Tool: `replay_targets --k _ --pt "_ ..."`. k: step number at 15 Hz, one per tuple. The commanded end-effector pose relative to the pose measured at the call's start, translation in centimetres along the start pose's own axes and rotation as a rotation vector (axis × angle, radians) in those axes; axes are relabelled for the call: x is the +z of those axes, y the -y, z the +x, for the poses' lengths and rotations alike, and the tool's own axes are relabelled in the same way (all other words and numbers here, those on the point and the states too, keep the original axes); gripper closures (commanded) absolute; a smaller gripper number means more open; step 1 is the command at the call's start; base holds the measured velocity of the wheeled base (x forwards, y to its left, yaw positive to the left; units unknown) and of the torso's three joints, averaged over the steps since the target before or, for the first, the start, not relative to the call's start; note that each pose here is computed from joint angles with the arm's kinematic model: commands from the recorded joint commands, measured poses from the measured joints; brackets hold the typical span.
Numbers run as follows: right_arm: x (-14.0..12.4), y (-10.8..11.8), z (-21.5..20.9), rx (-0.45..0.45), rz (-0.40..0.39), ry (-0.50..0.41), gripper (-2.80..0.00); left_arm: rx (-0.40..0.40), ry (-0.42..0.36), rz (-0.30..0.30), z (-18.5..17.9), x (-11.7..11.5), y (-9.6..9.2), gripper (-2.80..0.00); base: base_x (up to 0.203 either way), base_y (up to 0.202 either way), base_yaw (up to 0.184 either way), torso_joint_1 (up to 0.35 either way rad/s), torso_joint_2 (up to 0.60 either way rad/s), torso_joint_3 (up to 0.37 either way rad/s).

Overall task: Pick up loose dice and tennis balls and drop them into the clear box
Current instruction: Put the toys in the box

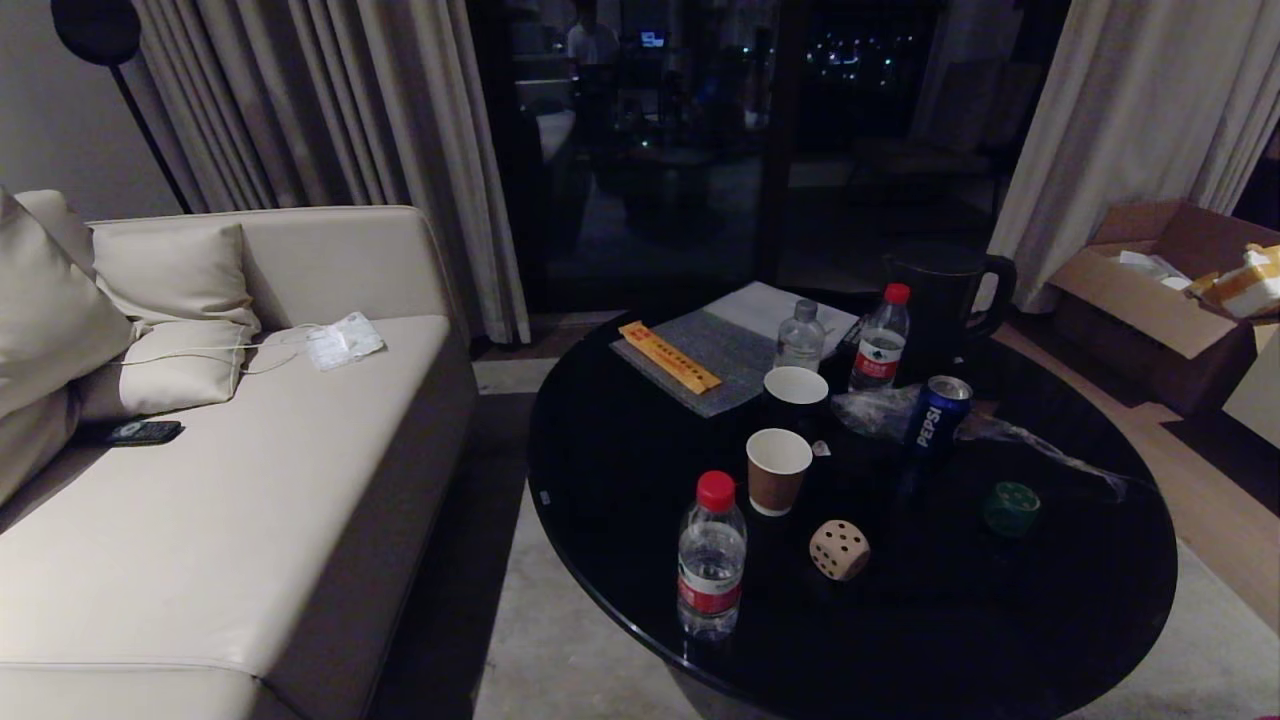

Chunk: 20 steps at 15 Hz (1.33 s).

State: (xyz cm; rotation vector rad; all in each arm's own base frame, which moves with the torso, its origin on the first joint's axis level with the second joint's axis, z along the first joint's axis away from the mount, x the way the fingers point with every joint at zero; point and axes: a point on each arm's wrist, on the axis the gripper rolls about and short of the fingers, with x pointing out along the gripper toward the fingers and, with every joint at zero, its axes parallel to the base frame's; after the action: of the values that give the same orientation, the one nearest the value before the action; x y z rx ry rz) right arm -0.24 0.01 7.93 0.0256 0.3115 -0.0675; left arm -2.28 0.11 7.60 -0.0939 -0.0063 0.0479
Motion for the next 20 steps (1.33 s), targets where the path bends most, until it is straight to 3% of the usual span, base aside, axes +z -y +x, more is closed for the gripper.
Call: replay_targets --k 1,4,9,11,20 --pt "0.0 0.0 0.1 -0.008 0.008 0.004 0.00 0.001 -0.002 -0.001 0.0 0.0 0.0 0.00 0.000 0.000 0.000 0.000 0.00 0.000" --pt "-0.2 0.0 -0.4 0.026 0.005 0.084 0.00 0.001 -0.002 -0.001 0.0 0.0 0.0 0.00 0.000 0.000 0.000 0.000 0.00 0.000" --pt "-1.0 0.2 -1.9 0.057 0.009 0.307 0.00 0.001 -0.002 -0.001 0.0 0.0 0.0 0.00 0.000 0.000 0.000 0.000 0.00 0.000" --pt "-1.0 0.2 -1.8 0.062 0.043 0.299 0.00 0.001 -0.002 -0.001 0.0 0.0 0.0 0.00 0.000 0.000 0.000 0.000 0.00 0.000" --pt "-1.0 0.2 -1.9 0.062 0.042 0.301 0.00 -0.006 -0.005 0.011 0.0 -0.1 0.0 0.00 0.000 0.000 0.000 0.000 0.00 0.000"
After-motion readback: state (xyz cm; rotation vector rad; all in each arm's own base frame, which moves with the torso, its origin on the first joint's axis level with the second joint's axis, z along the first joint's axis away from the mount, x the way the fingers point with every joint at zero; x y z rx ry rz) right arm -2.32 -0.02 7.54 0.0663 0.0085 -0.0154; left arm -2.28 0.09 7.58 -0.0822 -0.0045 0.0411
